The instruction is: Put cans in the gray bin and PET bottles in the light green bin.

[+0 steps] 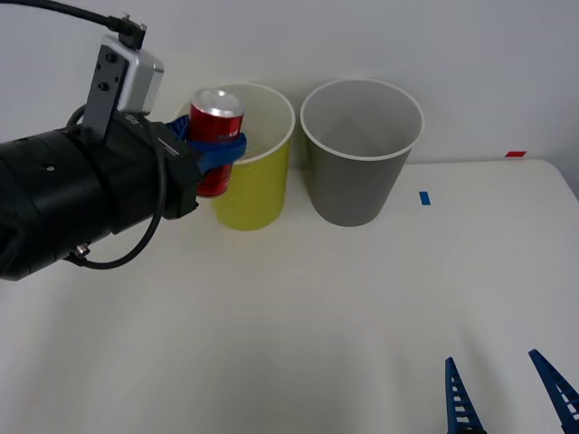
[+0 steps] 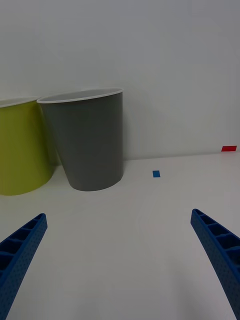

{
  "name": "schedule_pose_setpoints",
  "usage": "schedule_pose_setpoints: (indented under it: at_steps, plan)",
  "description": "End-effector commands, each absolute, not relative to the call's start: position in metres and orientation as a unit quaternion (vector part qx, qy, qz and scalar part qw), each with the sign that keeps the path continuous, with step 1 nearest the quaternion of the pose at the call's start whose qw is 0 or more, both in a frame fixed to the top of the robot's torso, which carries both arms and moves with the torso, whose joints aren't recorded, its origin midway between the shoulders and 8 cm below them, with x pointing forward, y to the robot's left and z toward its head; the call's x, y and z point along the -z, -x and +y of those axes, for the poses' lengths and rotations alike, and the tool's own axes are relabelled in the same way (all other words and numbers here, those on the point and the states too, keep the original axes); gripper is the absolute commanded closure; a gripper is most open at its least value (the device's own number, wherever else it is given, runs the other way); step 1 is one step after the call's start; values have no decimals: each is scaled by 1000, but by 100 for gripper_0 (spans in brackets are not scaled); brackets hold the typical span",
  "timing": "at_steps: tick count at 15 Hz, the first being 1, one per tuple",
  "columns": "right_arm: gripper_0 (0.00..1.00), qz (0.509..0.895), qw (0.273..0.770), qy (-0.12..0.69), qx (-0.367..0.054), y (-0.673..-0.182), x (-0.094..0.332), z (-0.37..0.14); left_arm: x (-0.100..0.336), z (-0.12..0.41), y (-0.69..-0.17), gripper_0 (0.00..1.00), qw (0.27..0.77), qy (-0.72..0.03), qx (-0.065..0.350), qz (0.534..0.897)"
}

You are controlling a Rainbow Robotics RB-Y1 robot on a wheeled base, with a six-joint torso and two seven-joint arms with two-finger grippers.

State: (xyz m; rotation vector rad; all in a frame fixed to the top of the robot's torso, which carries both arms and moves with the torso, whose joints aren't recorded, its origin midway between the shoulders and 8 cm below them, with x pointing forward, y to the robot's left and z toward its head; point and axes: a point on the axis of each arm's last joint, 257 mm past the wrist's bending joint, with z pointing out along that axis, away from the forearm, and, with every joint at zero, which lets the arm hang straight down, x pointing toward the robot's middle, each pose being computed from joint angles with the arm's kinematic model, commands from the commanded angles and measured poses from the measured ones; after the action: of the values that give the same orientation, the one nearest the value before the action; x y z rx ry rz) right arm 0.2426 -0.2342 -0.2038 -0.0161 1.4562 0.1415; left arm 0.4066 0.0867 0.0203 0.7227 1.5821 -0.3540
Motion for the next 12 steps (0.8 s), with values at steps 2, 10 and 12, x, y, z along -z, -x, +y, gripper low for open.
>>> schedule_pose_setpoints:
  at_steps: [2,10,12]
  plan:
    - [0,665,744,7,-65,-243,204,-234,-69,89,-420,100,668,-308,148,661]
    - [0,665,744,7,-65,-243,204,-234,-116,62,-466,100,691,-289,133,649]
    - [0,665,744,7,-65,-243,204,-234,-121,45,-474,100,692,-275,150,651]
